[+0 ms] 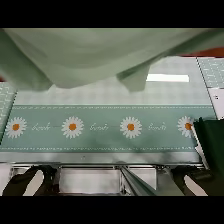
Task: Fold the shirts.
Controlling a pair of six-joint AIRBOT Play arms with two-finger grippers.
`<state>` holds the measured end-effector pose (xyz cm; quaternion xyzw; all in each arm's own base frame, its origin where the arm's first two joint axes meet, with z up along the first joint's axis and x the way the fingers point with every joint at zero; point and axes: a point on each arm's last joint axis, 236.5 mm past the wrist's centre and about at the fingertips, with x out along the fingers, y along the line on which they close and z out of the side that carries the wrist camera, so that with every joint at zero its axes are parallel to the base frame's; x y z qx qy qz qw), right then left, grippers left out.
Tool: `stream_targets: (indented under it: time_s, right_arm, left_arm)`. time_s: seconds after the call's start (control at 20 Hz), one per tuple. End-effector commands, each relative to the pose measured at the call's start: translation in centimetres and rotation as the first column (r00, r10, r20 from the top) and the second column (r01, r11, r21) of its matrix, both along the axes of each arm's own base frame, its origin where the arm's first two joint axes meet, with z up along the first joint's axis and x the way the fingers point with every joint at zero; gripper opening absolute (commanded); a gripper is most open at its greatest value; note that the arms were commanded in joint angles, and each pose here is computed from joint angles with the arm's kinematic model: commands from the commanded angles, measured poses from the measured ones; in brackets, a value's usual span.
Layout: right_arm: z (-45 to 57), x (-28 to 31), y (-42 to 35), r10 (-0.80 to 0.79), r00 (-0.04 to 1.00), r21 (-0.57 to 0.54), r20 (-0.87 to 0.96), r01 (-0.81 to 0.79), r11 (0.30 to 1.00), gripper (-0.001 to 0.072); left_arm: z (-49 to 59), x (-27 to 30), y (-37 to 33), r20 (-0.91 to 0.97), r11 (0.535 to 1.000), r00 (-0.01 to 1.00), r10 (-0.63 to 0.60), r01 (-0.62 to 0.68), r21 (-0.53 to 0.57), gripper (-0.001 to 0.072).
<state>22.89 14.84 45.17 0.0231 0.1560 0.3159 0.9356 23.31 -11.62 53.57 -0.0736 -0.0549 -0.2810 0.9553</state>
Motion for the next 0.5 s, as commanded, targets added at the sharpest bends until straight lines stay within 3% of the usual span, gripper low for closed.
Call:
stream_targets:
  time_s: [0.0, 0.2, 0.45]
  right_arm:
    - [-1.0, -3.7, -1.5, -0.032, 0.999, -0.054, -0.038, 0.03, 0.998, 0.0026]
    - [-5.2, -4.7, -1.7, -0.038, 0.975, -0.087, -0.219, 0.02, 0.996, 0.0027]
    - [-17.6, -2.7, -1.1, -0.042, 0.837, -0.122, -0.546, -0.03, 0.992, 0.0027]
  left_arm:
    - [-0.2, -5.3, -0.7, 0.051, 0.993, 0.997, 0.055, -0.059, 0.099, 0.0019]
    - [-6.4, -4.0, -1.4, -0.187, 0.988, 0.982, -0.001, 0.03, 0.149, 0.0019]
    - [-21.3, 2.1, -0.1, -0.607, 0.995, 0.791, -0.075, 0.103, 0.012, 0.0019]
